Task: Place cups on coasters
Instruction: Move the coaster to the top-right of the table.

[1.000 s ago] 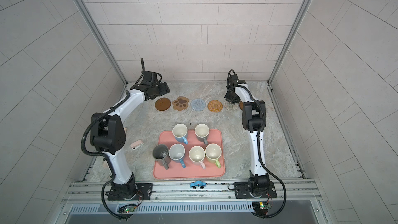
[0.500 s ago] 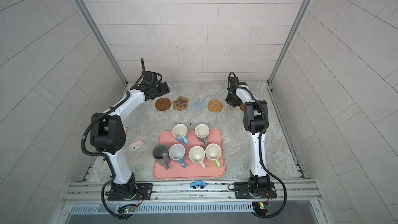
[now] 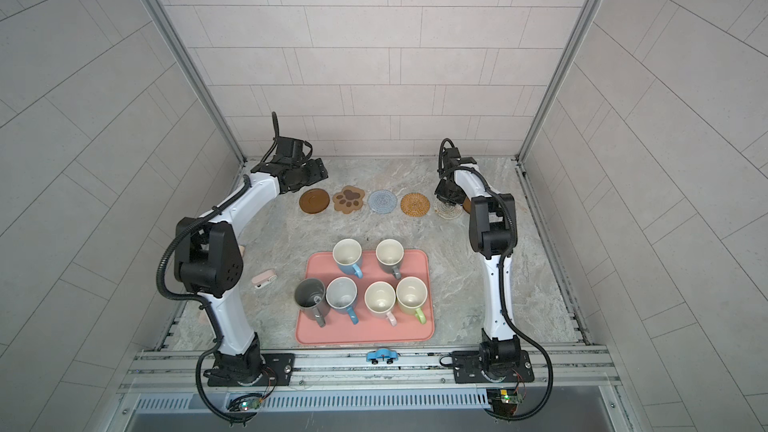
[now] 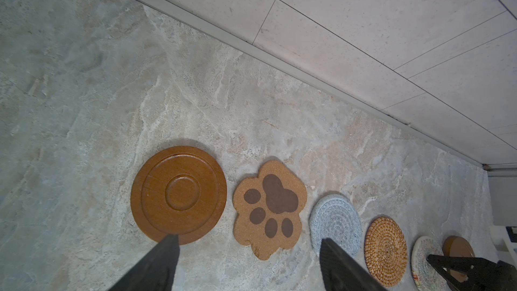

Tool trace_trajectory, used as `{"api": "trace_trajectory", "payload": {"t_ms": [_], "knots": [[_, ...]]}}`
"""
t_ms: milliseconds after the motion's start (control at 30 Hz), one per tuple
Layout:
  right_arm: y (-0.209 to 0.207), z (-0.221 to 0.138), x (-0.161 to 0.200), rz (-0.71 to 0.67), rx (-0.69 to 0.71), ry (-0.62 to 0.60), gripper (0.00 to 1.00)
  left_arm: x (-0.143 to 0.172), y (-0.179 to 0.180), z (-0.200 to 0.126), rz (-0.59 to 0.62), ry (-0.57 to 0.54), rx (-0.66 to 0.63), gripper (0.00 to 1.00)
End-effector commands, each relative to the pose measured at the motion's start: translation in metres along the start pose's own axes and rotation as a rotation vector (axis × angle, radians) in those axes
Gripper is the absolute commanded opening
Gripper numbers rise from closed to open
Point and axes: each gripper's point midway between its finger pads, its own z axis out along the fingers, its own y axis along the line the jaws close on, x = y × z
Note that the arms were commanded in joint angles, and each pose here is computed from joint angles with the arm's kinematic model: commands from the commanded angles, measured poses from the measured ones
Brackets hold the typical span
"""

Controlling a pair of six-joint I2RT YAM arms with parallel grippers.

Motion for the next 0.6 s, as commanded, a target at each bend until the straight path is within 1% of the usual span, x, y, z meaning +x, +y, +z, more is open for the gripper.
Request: {"api": "trace_trajectory", "payload": {"t_ms": [0,333,433,567], "knots": [[-0.005,0.002,0.010,0.018,0.036,0.039,0.21,-0.010,0.000,-0.008,-0.011,-0.030,0.008,0.86],[0.008,-0.027,-0.013,0.035,-0.019,-0.031,0.21,-0.011,-0.001,-0.009,-0.011,-0.034,0.012,0.86],[0.005,-0.034,-0.021,0.047,-0.021,-0.055,0.21,-0.011,-0.001,-0.009,-0.012,-0.035,0.012,0.86],[-0.007,-0.035,-0.031,0.071,0.010,-0.071,0.22,-0.012,-0.003,-0.009,-0.010,-0.035,0.017,0.86]]}}
